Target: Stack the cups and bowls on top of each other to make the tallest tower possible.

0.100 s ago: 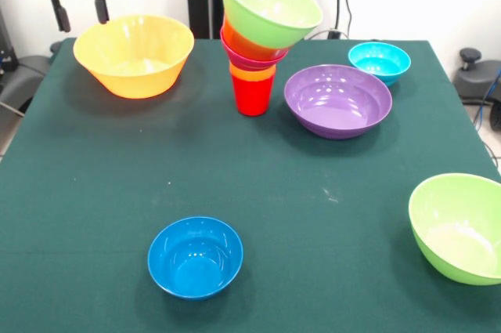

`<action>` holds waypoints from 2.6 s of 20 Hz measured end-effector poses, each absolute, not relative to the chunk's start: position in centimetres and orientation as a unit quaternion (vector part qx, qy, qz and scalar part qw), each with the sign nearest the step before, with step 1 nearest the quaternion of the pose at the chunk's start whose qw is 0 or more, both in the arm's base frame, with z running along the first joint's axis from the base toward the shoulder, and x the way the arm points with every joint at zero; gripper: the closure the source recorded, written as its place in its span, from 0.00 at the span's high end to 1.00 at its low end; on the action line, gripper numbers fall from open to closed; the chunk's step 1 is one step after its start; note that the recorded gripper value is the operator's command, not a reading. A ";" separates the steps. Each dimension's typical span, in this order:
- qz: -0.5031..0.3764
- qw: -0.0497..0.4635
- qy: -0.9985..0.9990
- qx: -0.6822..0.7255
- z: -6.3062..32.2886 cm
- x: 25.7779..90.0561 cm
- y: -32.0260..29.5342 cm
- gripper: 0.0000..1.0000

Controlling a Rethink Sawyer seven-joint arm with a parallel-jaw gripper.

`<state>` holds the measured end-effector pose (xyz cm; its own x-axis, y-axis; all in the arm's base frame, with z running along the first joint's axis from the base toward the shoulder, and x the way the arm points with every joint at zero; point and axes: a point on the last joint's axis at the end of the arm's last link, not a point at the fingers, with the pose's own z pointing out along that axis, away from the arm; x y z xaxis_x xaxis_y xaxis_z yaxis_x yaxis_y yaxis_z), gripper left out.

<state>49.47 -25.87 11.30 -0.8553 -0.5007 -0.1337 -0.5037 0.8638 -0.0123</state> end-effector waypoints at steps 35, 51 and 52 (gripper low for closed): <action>0.063 0.071 0.953 -0.288 5.4 47.1 -23.8 1.00; 0.076 0.073 0.950 -0.294 3.5 46.5 -23.3 1.00; 0.076 0.074 0.950 -0.294 3.5 46.5 -23.3 1.00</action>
<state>46.54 -23.32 3.52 -0.8158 -0.5480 -0.1848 -0.5704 0.8151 0.1010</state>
